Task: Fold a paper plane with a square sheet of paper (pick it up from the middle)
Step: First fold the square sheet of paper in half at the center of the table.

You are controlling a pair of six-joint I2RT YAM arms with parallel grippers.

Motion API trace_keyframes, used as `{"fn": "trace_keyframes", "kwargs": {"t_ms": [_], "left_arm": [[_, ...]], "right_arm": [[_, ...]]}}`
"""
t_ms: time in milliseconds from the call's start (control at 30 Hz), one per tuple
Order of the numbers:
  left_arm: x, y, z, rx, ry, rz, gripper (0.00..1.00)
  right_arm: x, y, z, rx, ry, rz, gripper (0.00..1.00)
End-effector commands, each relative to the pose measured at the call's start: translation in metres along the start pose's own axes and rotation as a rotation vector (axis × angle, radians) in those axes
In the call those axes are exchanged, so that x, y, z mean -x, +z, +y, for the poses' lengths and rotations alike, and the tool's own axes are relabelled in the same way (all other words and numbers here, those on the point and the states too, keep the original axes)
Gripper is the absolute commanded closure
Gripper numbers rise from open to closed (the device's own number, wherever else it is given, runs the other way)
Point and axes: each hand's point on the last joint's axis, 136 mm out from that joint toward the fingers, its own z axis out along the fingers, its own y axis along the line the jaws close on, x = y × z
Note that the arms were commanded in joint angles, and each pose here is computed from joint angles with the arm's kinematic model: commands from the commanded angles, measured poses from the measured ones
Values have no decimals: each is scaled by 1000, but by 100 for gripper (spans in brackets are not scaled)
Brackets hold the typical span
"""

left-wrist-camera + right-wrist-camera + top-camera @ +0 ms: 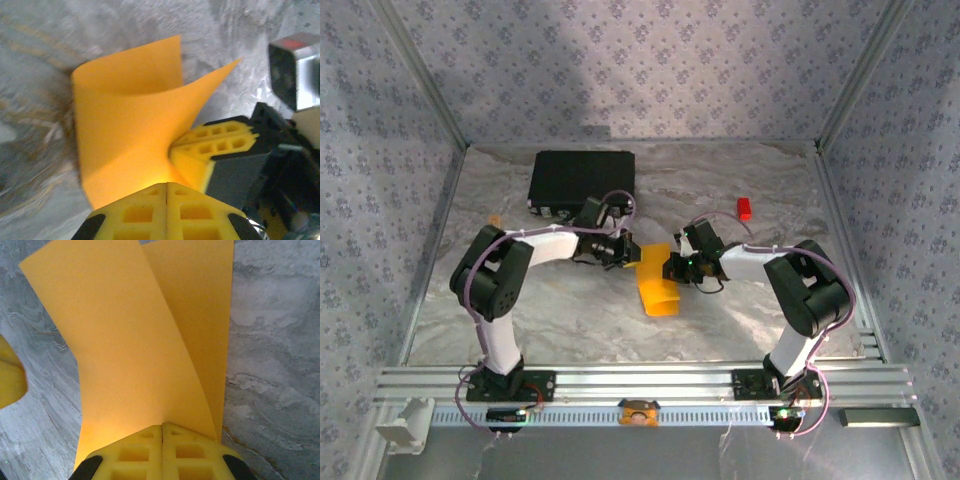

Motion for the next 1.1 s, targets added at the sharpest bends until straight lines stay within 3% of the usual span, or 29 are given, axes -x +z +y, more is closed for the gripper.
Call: {"fn": "trace_keyframes", "kwargs": {"t_ms": [0, 367, 633, 933, 1067], "left_arm": [[-7, 11, 7, -14, -2, 72, 97], [-10, 25, 70, 118, -107, 69, 98], [15, 4, 30, 78, -33, 22, 96], [20, 18, 42, 59, -64, 50, 96], [17, 20, 61, 135, -87, 41, 96]], "right_arm": [[-40, 5, -57, -220, 88, 105, 100], [-41, 6, -57, -217, 87, 109, 100], [-40, 4, -55, -216, 87, 105, 100], [-40, 6, -57, -220, 89, 106, 100], [-41, 6, -58, -223, 90, 109, 100]]}}
